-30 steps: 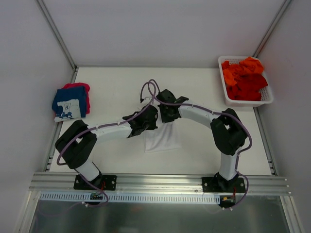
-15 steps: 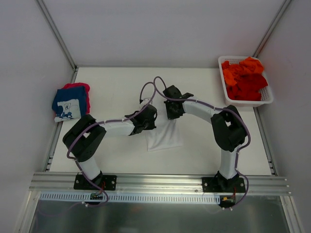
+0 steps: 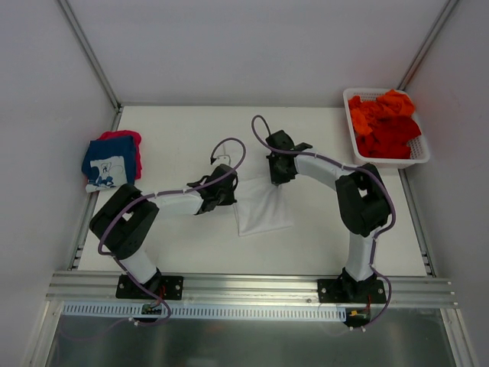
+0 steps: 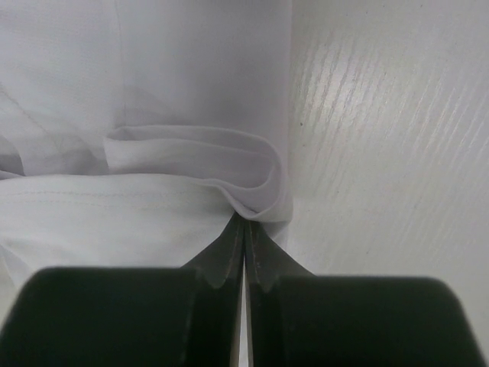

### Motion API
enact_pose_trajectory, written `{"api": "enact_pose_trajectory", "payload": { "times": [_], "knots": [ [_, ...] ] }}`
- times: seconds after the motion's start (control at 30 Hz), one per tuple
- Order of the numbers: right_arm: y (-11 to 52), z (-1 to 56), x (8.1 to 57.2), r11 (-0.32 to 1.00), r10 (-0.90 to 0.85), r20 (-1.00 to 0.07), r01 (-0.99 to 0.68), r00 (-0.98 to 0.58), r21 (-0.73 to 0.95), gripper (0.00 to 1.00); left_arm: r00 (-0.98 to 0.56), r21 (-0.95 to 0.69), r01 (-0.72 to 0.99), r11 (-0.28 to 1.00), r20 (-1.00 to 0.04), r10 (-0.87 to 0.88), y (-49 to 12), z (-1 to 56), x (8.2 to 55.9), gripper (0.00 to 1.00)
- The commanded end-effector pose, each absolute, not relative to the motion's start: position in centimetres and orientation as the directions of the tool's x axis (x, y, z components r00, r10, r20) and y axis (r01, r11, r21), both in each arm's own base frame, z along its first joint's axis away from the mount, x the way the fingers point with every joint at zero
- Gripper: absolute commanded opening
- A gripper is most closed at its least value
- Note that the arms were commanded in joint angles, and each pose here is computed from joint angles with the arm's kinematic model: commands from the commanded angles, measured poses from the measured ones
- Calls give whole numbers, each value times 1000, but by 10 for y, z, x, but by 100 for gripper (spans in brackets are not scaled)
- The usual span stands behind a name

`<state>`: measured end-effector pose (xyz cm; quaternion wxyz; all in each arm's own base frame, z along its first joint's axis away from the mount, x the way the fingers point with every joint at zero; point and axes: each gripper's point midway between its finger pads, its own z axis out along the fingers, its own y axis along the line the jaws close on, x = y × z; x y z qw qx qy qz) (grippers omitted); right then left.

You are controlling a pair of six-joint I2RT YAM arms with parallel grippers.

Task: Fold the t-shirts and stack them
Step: Fold the tshirt

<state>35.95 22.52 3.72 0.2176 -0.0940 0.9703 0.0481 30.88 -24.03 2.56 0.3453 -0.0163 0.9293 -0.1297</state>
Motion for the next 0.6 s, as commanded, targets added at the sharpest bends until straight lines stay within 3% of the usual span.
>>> {"api": "enact_pose_trajectory", "payload": {
  "times": [0.0,0.17,0.27,0.3,0.33,0.43,0.47,0.57],
  "knots": [
    [220,36,359,975,-178,-426,-217,-887,45,1,-748,-225,63,972,-656,-103,-229,32,309,0],
    [210,39,360,979,-174,-438,-203,-882,19,1,-747,-223,59,973,-657,-105,-225,34,306,0],
    [213,63,356,973,-166,-489,-222,-857,59,35,-727,-248,67,966,-676,-123,-225,51,305,0],
    [212,84,352,970,-157,-530,-230,-833,74,57,-722,-253,72,965,-680,-124,-224,56,304,0],
    [212,96,350,968,-153,-553,-236,-819,81,66,-713,-262,79,962,-689,-129,-224,64,304,0],
    [205,149,334,960,-144,-633,-262,-761,97,79,-693,-306,125,944,-708,-138,-228,94,297,46],
    [202,161,329,958,-140,-647,-267,-749,102,80,-682,-343,155,926,-716,-151,-233,109,292,79],
    [185,187,306,963,-112,-668,-247,-735,111,86,-703,-387,182,904,-694,-156,-238,116,268,86]
  ]
}}
